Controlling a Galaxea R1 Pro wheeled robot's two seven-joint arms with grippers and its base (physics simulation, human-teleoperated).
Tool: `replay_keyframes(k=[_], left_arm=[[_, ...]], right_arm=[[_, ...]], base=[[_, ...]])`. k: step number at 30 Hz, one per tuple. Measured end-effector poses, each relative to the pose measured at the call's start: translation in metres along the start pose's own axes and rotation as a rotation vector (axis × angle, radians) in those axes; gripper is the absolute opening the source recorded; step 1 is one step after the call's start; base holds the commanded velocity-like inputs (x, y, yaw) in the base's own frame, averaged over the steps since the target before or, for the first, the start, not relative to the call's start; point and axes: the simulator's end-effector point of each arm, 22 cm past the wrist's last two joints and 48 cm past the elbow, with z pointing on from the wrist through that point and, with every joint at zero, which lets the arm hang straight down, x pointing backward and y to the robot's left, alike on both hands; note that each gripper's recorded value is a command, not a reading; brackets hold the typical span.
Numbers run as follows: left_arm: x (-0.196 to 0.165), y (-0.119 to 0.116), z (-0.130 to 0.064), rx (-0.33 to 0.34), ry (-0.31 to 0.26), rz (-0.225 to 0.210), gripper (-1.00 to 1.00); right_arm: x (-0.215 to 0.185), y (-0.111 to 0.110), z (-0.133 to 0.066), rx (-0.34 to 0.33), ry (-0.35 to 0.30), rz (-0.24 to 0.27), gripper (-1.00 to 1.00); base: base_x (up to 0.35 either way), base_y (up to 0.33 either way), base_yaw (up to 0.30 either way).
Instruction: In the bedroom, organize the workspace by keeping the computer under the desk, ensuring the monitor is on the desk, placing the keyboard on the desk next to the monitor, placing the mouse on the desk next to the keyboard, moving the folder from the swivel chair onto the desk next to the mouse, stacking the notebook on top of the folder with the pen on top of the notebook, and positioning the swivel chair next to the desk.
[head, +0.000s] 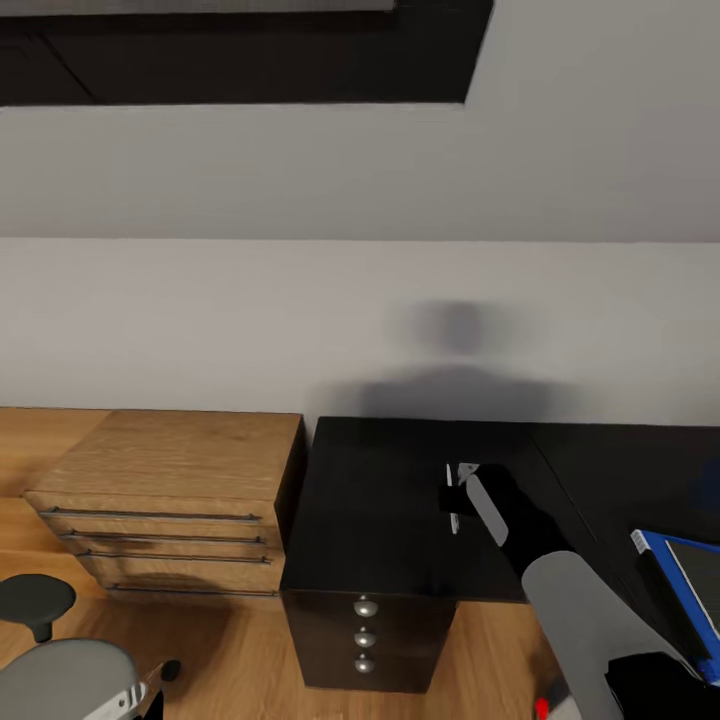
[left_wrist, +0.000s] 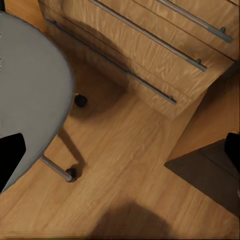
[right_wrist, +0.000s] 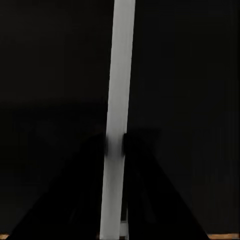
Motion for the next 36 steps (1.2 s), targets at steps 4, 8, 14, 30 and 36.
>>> replay_keyframes(k=[4, 8, 14, 30, 36], left_arm=[[0.002, 0.001, 0.0, -0.001, 0.003, 0.0, 1.0], [0.003, 0.002, 0.0, -0.004, 0.006, 0.002, 1.0], [0.008, 0.003, 0.001, -0.005, 0.016, 0.003, 1.0], [0.031, 0.004, 0.005, 0.024, -0.037, 0.044, 1.0], [0.033, 0.003, 0.005, 0.025, -0.035, 0.05, 1.0]], right_arm=[[0.0, 0.001, 0.0, -0.001, -0.003, 0.0, -1.0], [-0.004, -0.001, -0.003, 0.0, -0.018, 0.002, -1.0], [-0.006, -0.004, -0.003, 0.004, -0.025, 0.004, -1.0], [-0.029, -0.084, -0.015, 0.103, -0.076, 0.022, -1.0], [-0.03, -0.11, -0.018, 0.136, -0.077, 0.028, -1.0]], base=[[-0.212, 0.0, -0.016], [-0.03, -0.199, -0.054], [-0.001, -0.283, -0.215], [0.0, -0.071, -0.287], [0.0, 0.0, -0.299]])
